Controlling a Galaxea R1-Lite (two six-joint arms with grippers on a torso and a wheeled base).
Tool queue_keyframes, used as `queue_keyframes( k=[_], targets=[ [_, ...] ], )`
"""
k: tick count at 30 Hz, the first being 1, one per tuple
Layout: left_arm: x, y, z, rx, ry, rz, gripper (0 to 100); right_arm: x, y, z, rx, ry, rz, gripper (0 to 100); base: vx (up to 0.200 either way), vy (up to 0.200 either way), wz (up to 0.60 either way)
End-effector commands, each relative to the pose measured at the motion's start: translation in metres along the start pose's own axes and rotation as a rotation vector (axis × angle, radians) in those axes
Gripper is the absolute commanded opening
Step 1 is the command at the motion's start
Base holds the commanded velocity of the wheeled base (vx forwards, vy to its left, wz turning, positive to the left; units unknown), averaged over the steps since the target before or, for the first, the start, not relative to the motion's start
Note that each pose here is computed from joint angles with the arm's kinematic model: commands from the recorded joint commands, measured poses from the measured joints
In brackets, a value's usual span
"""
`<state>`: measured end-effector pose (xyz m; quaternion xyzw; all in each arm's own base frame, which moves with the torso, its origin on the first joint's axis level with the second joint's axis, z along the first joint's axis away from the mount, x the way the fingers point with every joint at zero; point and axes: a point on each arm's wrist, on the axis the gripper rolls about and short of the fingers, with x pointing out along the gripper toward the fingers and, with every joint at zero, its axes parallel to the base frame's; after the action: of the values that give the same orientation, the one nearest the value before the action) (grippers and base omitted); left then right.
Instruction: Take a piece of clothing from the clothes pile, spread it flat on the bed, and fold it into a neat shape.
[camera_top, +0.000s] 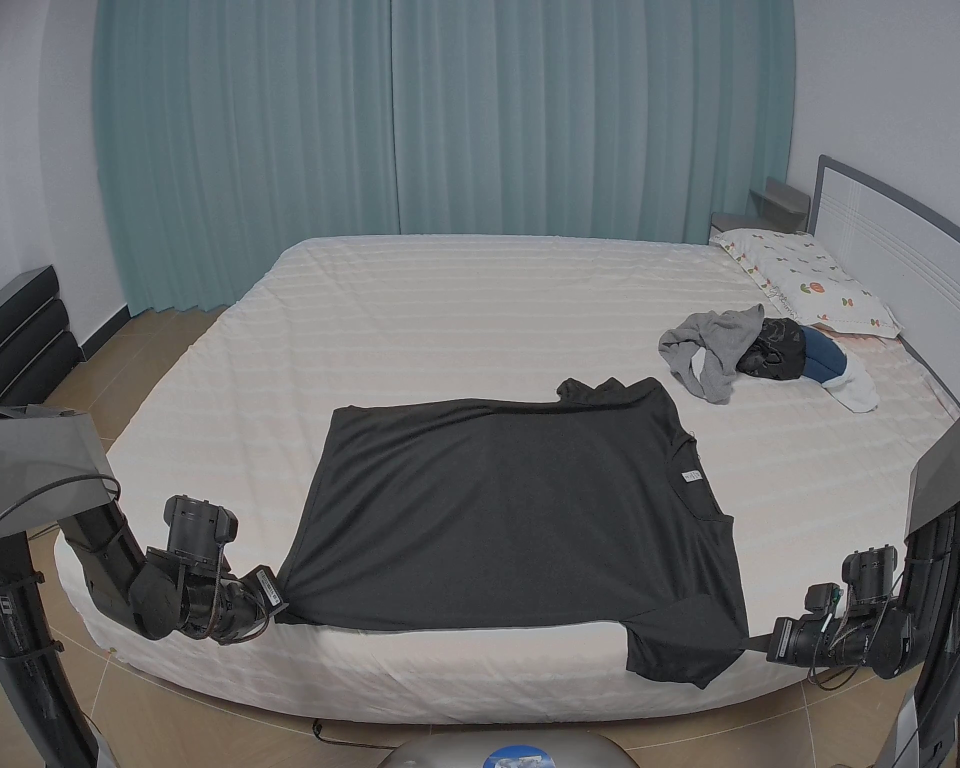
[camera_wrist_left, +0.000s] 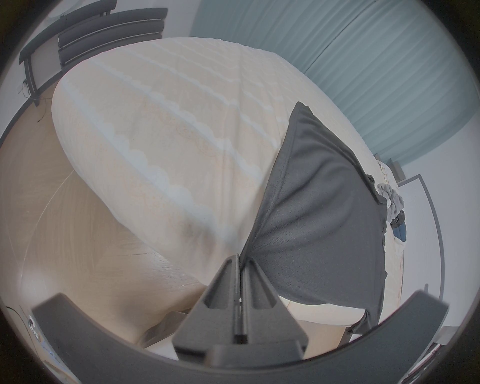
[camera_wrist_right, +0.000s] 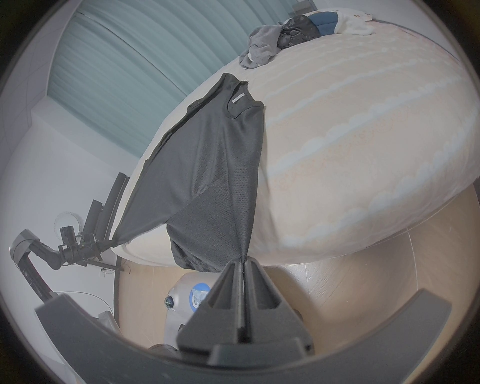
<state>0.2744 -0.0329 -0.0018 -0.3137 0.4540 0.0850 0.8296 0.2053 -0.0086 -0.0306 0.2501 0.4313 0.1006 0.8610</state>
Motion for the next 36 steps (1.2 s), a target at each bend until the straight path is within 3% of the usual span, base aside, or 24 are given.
queue_keyframes(
  k=[1, 10, 16, 30, 36],
  targets=[
    [-0.003, 0.002, 0.004, 0.004, -0.013, 0.001, 0, -0.011, 0.001, 0.001, -0.01, -0.017, -0.011, 0, 0.0, 0.0, 0.0],
    [-0.01, 0.005, 0.007, 0.024, -0.016, 0.01, 0, -0.026, 0.002, 0.003, -0.043, -0.017, -0.031, 0, 0.0, 0.0, 0.0],
    [-0.019, 0.006, 0.004, 0.062, 0.017, 0.035, 0, -0.033, 0.004, -0.006, -0.107, 0.065, -0.048, 0, 0.0, 0.0, 0.0],
    [-0.035, 0.017, -0.011, 0.191, 0.17, 0.127, 0, -0.042, 0.0, -0.018, -0.185, 0.171, -0.157, 0, 0.0, 0.0, 0.0],
    [-0.042, 0.02, -0.017, 0.252, 0.236, 0.16, 0, -0.05, 0.003, -0.019, -0.206, 0.182, -0.166, 0, 0.0, 0.0, 0.0]
  ],
)
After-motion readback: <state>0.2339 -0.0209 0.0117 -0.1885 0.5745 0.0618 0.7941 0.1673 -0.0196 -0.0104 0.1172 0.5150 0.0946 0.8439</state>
